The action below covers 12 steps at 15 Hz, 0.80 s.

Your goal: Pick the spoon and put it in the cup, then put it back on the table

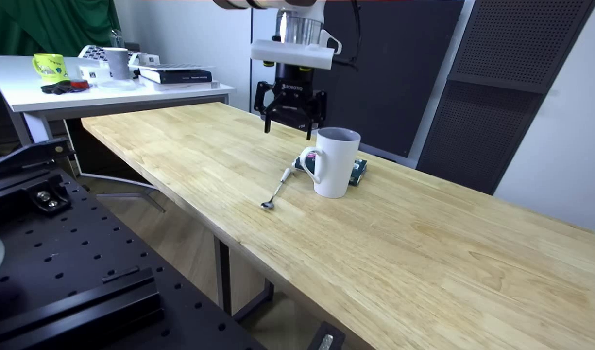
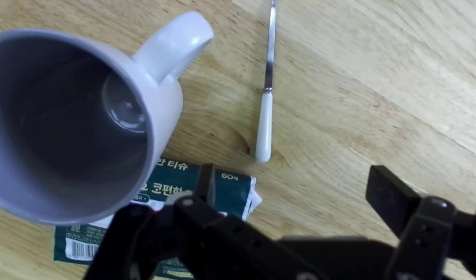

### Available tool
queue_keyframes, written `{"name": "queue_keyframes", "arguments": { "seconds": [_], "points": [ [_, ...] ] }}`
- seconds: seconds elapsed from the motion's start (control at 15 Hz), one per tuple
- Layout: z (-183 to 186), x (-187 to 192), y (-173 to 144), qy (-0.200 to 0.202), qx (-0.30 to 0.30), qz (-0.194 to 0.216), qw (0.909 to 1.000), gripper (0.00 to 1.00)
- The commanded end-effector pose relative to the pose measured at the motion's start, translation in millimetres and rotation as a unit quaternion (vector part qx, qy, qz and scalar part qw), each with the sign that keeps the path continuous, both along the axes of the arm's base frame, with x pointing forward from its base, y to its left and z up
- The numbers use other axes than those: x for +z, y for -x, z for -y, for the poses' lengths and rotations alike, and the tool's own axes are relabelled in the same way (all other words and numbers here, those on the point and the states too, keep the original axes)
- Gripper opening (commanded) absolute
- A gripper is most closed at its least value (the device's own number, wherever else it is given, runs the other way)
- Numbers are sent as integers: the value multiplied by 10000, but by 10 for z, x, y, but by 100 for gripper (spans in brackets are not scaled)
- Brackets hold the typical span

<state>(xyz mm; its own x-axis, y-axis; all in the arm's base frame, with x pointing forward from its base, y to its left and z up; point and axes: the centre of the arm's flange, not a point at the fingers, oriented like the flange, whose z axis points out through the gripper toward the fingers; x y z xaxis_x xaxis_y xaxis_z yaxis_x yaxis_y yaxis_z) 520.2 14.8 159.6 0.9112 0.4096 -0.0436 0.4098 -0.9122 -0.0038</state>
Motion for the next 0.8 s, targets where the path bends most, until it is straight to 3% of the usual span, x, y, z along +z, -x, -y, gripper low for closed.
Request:
{"name": "queue_keyframes", "arguments": {
  "seconds": [0.0,0.4,0.73],
  "points": [
    [1,0,0,0,-1,0,10000,100],
    [-4,-98,-84,-8,21,495,9988,100],
    [14,-313,-200,-12,-149,542,9984,100]
  ]
}}
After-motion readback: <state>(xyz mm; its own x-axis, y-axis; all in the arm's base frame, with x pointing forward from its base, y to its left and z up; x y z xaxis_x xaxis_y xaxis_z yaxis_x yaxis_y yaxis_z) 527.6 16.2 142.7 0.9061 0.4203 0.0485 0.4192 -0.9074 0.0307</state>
